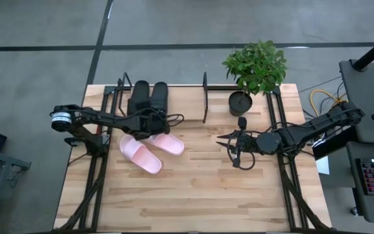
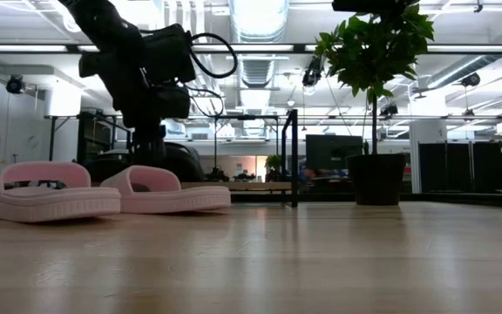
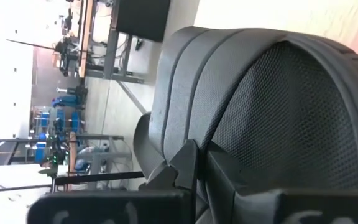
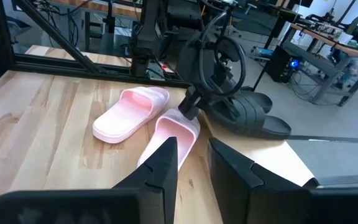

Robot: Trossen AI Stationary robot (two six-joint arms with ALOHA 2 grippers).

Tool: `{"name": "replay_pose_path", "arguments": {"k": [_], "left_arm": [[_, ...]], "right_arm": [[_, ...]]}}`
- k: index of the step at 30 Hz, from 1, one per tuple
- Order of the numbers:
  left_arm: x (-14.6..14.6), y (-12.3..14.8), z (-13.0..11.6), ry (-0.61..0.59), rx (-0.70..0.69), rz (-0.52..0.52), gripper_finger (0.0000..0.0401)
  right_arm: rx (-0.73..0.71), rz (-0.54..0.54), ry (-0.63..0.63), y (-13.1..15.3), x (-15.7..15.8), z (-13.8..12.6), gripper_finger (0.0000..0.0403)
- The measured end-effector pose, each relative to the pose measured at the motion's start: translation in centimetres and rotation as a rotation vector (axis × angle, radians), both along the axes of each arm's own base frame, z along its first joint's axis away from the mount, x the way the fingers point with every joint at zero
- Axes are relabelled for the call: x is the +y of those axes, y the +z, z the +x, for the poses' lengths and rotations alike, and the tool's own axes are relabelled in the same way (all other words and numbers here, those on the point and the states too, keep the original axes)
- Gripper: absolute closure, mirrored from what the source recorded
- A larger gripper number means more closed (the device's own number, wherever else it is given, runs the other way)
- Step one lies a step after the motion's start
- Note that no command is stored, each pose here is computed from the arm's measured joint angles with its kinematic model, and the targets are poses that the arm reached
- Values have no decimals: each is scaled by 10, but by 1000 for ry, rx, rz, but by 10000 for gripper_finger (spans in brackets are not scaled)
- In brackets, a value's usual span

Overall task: Pick and place slides into the shelf
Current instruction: Put the black slipper on the shelf, then put the left pink slipper on the shelf

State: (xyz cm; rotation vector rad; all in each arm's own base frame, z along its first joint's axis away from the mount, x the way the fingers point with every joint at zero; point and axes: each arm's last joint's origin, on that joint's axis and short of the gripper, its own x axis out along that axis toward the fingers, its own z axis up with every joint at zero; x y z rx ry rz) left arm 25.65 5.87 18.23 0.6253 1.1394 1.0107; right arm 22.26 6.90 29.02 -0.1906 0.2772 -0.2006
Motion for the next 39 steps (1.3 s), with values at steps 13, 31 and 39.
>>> {"name": "replay_pose_path", "arguments": {"k": [13, 31, 39], "left_arm": [[-4, 1, 4, -49, -26, -85, 374], [-7, 4, 2, -116, -37, -222, 190], [-9, 36, -11, -161, -156, -220, 159]], "right_arm": [[0, 0, 0, 0, 0, 0, 331], [-1, 4, -1, 0, 0, 0, 334], [-1, 6, -2, 0, 0, 0, 324]]}}
